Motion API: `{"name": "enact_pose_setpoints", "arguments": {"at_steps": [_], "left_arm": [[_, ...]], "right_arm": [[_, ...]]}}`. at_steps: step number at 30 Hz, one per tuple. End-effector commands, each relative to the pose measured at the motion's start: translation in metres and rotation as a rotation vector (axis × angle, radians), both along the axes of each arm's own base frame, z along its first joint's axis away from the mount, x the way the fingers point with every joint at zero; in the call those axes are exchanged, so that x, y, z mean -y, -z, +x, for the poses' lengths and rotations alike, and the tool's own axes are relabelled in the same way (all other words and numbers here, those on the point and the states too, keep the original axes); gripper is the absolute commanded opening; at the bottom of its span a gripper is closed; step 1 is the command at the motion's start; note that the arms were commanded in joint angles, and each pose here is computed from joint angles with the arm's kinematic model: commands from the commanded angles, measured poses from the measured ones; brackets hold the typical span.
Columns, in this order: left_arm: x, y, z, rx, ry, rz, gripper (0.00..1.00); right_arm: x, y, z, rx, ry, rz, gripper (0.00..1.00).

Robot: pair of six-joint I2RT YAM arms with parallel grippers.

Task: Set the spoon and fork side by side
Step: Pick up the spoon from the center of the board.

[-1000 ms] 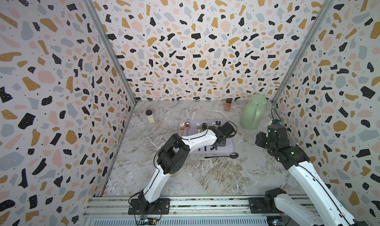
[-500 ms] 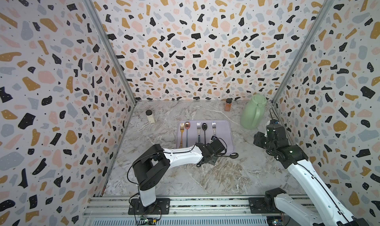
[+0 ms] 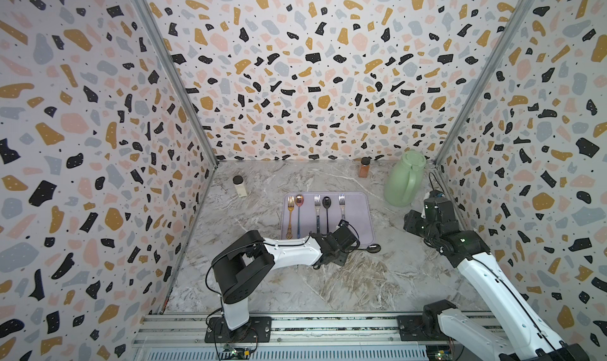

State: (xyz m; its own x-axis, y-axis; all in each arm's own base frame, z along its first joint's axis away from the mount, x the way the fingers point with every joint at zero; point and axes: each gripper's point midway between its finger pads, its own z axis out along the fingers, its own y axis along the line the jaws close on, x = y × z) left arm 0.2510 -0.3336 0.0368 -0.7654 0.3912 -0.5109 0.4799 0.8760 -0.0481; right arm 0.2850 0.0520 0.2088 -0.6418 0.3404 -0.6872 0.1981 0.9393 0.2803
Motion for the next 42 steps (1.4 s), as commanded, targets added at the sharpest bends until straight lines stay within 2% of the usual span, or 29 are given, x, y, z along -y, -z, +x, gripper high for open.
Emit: {"name": "enact_pose_setpoints", "arguments": {"at_steps": [1,5,11,21,26,34,38,42], "left_arm": [[0.003,0.01,0.001,-0.008,0.027,-0.008,0.6],[0.006,0.016,0.002,-0.022,0.026,-0.033,0.56],[0.007,0.025,-0.003,-0.051,0.046,-0.033,0.55],[0.009,0.027,-0.028,-0.087,0.079,-0.104,0.54],[0.016,0.02,-0.059,-0.096,0.096,-0.141,0.54],[0.046,0.015,-0.125,-0.172,0.224,-0.231,0.53],[0.064,0.009,-0.155,-0.196,0.313,-0.247,0.53],[0.072,-0.003,-0.17,-0.178,0.343,-0.262,0.53]], "right_arm": [[0.0,-0.009,0.002,0.023,0.003,0.009,0.5],[0.0,-0.01,0.002,0.024,0.003,0.01,0.5],[0.0,-0.009,0.001,0.022,0.002,0.009,0.5],[0.0,-0.005,0.001,-0.005,0.008,0.006,0.5],[-0.001,0.001,-0.001,-0.034,0.005,0.007,0.51],[-0.003,0.023,-0.013,-0.148,0.004,0.022,0.52],[-0.007,0.043,-0.026,-0.222,0.0,0.052,0.51],[-0.025,0.072,-0.038,-0.315,-0.055,0.13,0.47]]}}
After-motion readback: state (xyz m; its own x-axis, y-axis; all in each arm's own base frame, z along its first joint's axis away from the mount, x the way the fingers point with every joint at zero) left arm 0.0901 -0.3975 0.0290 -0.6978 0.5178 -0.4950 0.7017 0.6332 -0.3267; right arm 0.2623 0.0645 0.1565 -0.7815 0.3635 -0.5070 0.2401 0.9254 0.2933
